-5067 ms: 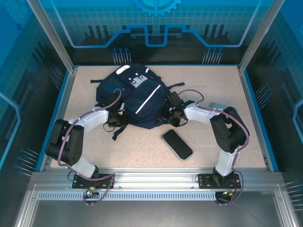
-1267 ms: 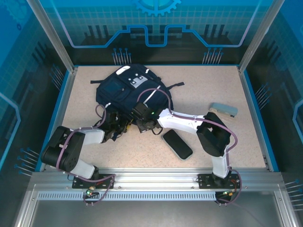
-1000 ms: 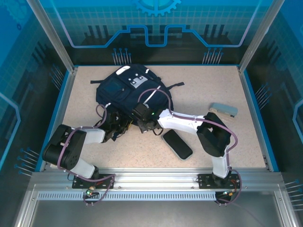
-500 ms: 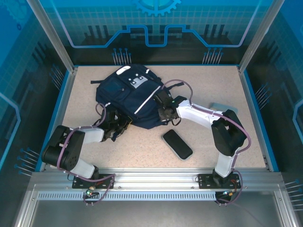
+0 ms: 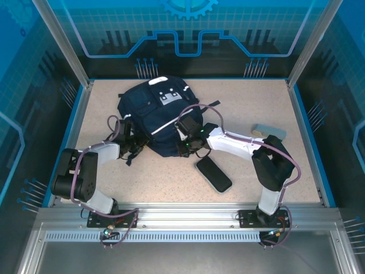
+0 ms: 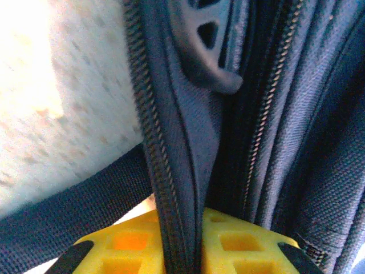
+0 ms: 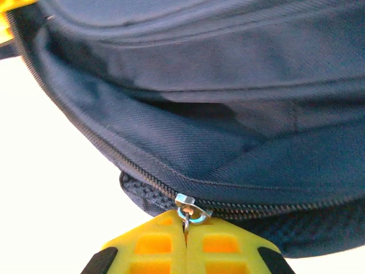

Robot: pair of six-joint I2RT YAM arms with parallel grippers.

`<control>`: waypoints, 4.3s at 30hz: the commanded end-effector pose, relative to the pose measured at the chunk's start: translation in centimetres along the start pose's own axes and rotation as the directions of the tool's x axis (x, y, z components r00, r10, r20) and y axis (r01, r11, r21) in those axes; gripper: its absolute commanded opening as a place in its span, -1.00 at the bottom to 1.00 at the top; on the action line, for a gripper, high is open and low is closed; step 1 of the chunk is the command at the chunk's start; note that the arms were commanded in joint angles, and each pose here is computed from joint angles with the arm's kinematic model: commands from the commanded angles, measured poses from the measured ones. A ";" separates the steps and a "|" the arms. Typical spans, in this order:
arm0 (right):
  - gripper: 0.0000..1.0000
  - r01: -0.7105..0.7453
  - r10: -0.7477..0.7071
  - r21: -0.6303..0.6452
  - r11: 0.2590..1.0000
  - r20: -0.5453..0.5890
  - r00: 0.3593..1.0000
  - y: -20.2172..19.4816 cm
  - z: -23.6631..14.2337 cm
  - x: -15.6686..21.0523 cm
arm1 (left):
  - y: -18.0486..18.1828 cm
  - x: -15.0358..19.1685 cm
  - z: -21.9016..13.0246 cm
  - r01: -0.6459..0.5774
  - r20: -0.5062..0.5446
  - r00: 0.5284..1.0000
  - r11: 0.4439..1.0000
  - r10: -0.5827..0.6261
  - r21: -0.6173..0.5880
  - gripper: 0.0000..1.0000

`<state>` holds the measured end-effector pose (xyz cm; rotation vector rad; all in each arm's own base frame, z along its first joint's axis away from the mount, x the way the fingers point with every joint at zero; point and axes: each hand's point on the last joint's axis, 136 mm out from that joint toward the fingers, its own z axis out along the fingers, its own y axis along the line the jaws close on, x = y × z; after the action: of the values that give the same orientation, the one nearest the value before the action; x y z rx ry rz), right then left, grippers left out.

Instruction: Pack books, pencil case, and school supplies into a backpack

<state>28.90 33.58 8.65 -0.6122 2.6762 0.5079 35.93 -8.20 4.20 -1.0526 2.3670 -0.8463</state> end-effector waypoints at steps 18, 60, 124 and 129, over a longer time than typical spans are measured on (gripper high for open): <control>-1.00 0.064 -0.064 -0.218 0.974 0.009 0.998 10.7 3.7 -3.2 | 1.9 -0.3 -6.6 0.146 0.053 0.988 0.988 -0.148 0.042 0.43; -1.00 -0.052 0.065 0.412 0.910 -0.019 0.998 -4.9 -1.2 1.2 | 3.7 2.0 -3.6 0.189 -0.005 0.982 0.982 -0.189 0.019 -0.88; -1.00 0.124 -0.104 -0.234 0.964 0.096 0.990 2.4 -1.9 -4.1 | -5.8 6.1 -10.5 -0.551 -0.032 0.831 0.831 0.555 0.078 0.24; -1.00 0.106 -0.088 -0.226 0.968 0.088 0.992 2.1 -1.9 -3.8 | -7.3 7.9 -9.2 -0.770 -0.029 0.636 0.636 0.771 0.049 0.27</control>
<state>30.18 34.27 10.12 -0.7694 2.5939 0.7176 28.56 -14.41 14.35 -0.1643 2.4962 -0.7142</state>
